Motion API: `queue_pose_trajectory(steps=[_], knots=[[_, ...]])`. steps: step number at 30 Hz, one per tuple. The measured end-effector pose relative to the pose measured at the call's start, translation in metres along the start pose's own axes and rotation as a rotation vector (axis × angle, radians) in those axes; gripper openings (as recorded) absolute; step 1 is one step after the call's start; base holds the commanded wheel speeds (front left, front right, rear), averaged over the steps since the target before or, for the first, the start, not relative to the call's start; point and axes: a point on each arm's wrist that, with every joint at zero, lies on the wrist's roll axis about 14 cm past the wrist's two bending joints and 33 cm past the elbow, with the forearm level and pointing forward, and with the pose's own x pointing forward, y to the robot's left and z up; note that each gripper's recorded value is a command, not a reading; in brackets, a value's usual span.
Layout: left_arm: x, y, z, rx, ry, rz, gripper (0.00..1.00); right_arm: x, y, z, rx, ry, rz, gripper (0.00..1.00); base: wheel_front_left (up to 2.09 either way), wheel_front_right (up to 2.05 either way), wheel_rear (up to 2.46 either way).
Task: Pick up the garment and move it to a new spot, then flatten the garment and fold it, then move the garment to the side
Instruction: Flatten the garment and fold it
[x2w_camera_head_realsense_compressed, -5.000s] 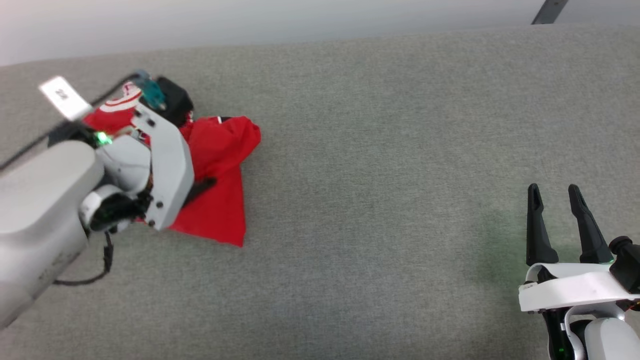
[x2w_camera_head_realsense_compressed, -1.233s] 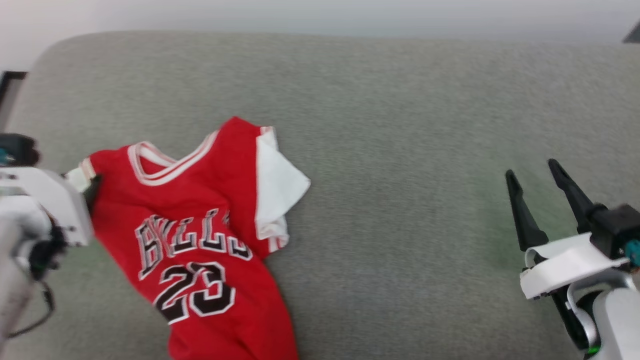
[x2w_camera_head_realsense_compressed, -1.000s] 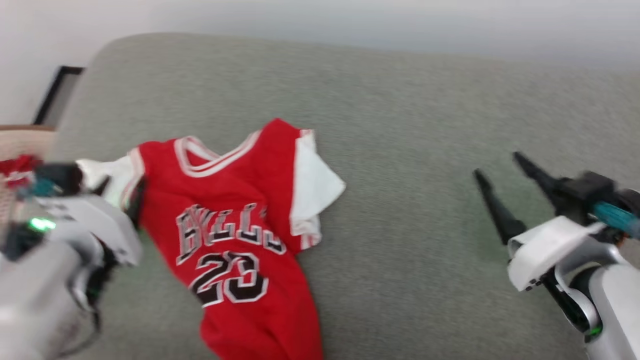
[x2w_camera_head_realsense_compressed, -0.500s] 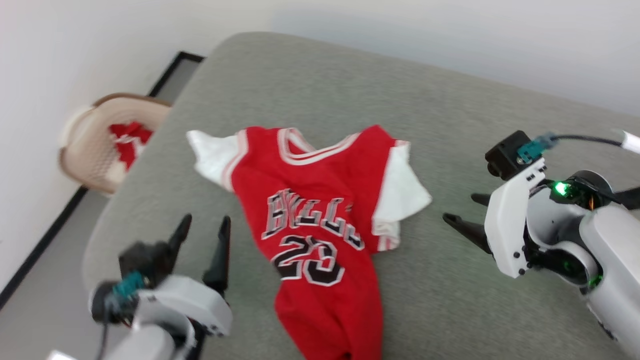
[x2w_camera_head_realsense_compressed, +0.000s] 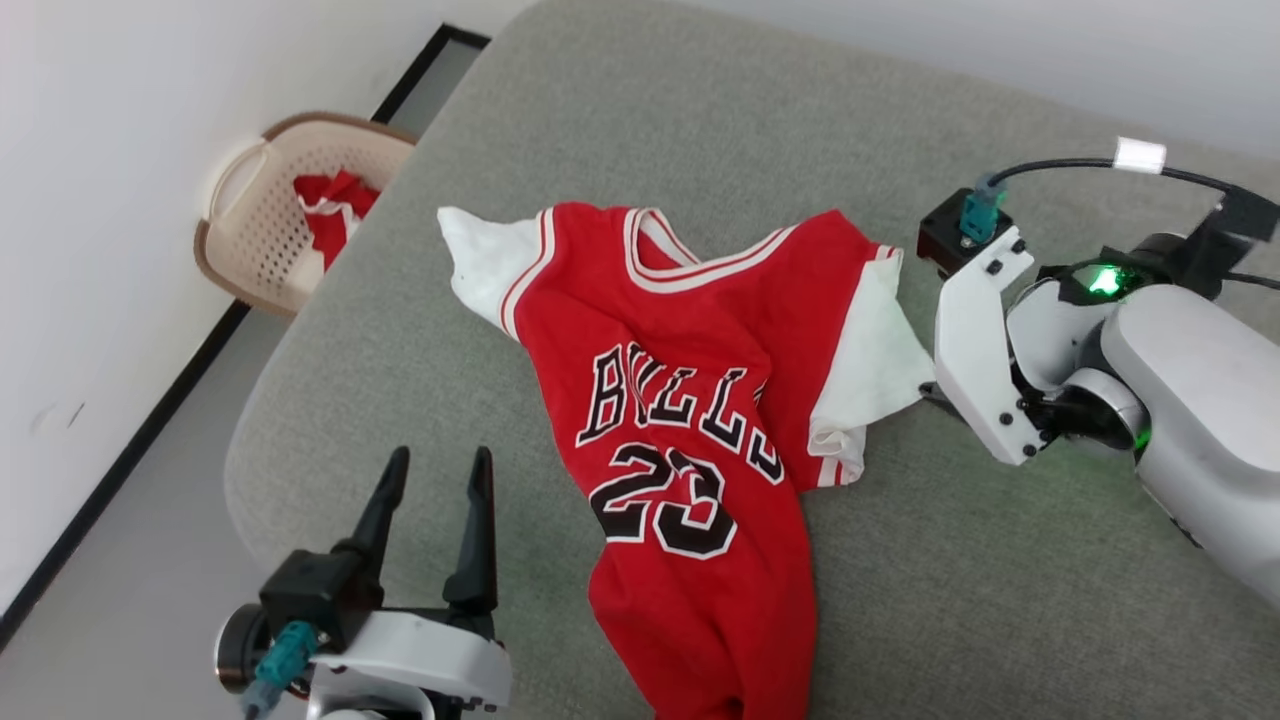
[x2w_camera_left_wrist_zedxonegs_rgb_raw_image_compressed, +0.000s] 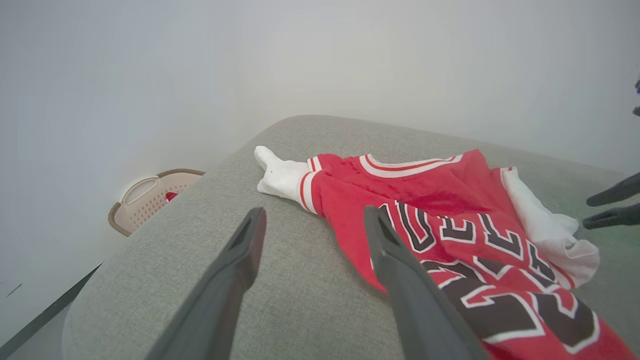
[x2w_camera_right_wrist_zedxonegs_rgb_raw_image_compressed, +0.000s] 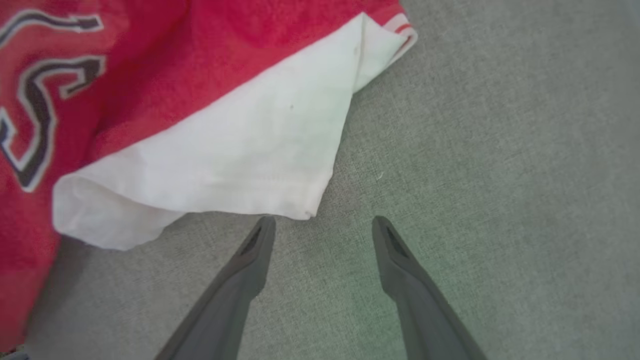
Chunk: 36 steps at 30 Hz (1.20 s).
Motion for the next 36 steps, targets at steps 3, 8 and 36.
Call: queue_pose_trajectory(steps=[3,8,36], knots=[[0.002,0.001,-0.002,-0.006,0.000,0.016,1.00,0.015,0.001,-0.007,0.001,0.030,0.018,1.00,0.00,0.00,0.00],[0.004,0.001,-0.009,-0.018,0.015,0.022,1.00,0.026,0.008,-0.012,-0.006,0.059,0.057,0.20,0.00,0.00,0.00],[0.030,-0.026,0.005,-0.004,-0.064,-0.128,1.00,-0.086,-0.131,-0.134,0.376,-0.131,-0.305,0.00,0.00,0.00,0.00]])
